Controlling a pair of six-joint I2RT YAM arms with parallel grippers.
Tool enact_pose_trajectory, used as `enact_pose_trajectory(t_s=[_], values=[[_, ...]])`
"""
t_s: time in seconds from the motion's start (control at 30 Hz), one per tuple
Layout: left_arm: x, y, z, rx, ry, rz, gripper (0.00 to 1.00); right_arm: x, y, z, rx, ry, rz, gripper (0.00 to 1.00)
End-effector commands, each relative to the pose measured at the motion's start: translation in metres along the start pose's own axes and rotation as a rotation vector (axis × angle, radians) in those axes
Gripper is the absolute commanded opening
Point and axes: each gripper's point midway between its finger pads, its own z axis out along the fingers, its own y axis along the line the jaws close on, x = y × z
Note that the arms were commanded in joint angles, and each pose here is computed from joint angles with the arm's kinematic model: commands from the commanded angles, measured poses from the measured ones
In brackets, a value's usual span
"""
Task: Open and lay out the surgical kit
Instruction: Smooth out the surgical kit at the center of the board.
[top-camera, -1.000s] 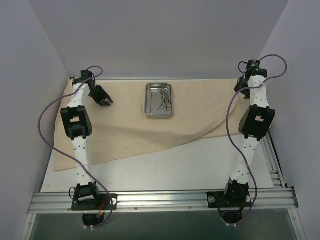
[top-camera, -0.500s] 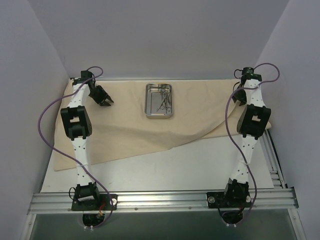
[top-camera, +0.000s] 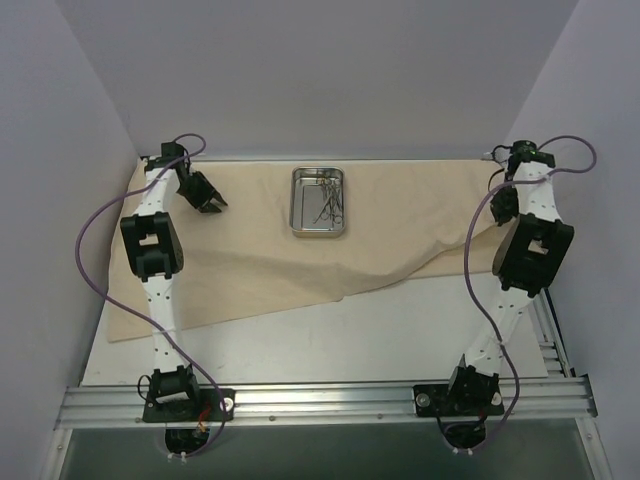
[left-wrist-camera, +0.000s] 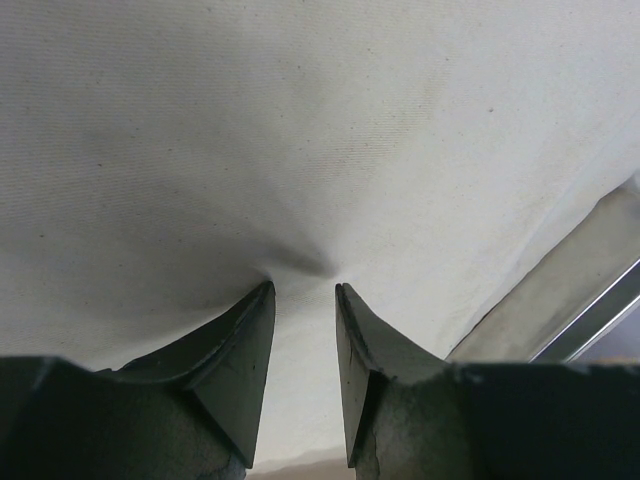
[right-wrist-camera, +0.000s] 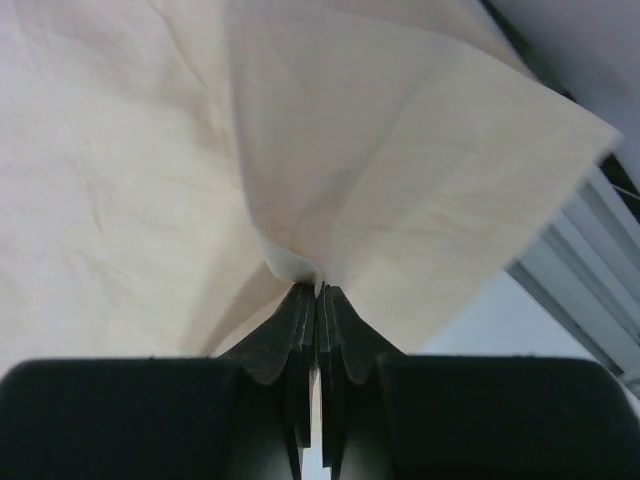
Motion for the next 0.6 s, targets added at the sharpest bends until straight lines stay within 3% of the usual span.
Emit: enact_pose_trajectory(t_s=[0.0,0.13,0.27,0.37,0.47,0.57], values=[[-0.003,0.008,0.002,-0.019,-0.010,-0.002,0.41,0.019,-0.068,-0.060,0.102,0.033,0.050,0.00],[-0.006,0.011,0.002,-0.015,-0.010,-0.013,0.41,0.076,-0.116,-0.065,0.264,0.182,0.056,0.00],[-0.005,0.011,0.002,-0.010,-0.008,-0.018,0.41,0.174,-0.149,-0.073,0.390,0.444,0.029,0.00],[-0.005,0.010,0.001,-0.004,-0.010,-0.015,0.41,0.206,-0.176,-0.087,0.457,0.440,0.028,0.00],[-0.003,0.012,0.001,-0.007,-0.004,-0.016,0.41,0.198,-0.205,-0.104,0.517,0.324,0.087,0.00],[-0.001,0.016,0.002,-0.015,0.000,-0.021,0.41,0.195,-0.229,-0.114,0.580,0.293,0.163,0.00]])
